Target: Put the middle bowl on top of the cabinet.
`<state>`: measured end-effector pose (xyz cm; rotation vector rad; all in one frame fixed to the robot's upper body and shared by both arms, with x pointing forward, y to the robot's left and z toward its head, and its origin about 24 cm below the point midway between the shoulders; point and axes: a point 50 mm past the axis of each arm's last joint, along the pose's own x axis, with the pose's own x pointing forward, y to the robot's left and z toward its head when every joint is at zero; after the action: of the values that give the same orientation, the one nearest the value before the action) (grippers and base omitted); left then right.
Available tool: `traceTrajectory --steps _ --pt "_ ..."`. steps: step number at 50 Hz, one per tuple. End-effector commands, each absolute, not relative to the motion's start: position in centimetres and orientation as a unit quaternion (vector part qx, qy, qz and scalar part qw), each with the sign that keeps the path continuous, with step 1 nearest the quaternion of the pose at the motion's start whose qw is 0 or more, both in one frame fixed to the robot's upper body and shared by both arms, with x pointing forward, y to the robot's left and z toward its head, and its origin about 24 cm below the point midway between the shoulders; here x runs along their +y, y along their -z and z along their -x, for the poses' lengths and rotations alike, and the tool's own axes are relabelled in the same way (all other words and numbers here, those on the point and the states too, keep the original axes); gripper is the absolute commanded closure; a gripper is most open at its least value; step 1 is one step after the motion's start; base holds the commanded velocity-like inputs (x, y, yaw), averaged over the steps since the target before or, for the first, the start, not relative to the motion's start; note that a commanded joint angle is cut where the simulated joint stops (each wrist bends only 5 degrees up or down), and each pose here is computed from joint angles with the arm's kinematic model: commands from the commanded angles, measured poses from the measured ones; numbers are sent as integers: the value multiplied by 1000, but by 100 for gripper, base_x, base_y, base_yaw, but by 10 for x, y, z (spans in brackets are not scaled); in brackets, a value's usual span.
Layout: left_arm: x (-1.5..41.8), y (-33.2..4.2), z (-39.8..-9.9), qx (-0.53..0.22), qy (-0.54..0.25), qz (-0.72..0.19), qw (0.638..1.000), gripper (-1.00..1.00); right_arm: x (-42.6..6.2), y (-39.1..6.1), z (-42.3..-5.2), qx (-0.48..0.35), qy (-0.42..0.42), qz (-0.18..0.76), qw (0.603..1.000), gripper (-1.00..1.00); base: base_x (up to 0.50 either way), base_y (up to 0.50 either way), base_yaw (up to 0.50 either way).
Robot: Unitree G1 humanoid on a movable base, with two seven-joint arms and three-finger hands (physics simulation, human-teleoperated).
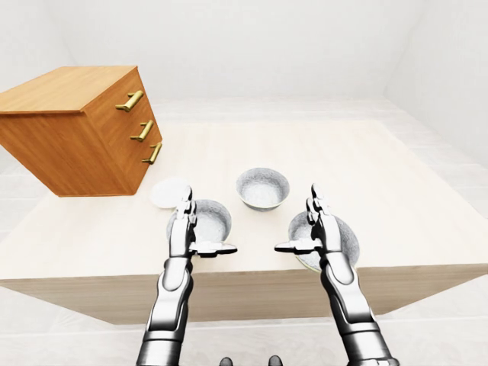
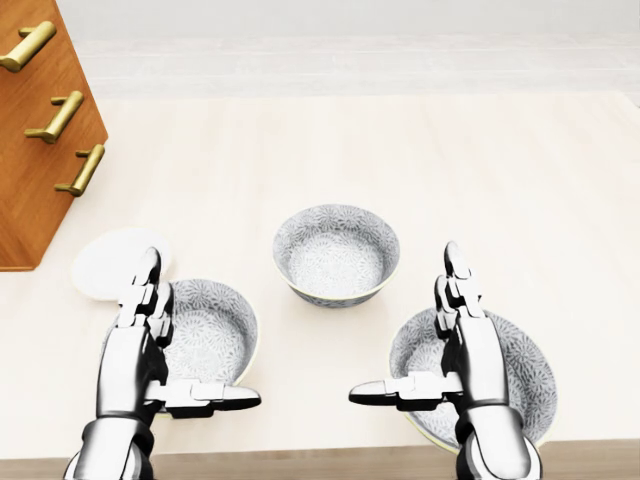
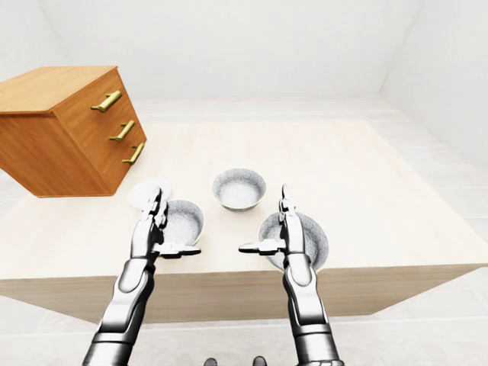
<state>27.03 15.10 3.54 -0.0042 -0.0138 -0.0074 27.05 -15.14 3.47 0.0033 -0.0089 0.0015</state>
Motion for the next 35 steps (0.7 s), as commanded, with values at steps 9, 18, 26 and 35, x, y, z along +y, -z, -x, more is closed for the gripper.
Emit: traceTrajectory --steps 9,18,26,35 --pt "161 -46 -252 -15 -12 -22 1000 -100 -161 -40 -252 5 -2 0 1000 -100 0 0 0" --pt "160 -46 -252 -17 -9 -19 1000 -100 -159 -38 -252 6 -7 7 1000 -100 0 0 0" --pt "164 -55 -250 -36 -22 -16 999 -100 -162 -43 -250 10 -2 3 1000 -100 0 0 0" --pt "167 -81 -249 -76 -30 -43 996 -100 -169 -68 -243 -30 1 15 999 -100 0 0 0"
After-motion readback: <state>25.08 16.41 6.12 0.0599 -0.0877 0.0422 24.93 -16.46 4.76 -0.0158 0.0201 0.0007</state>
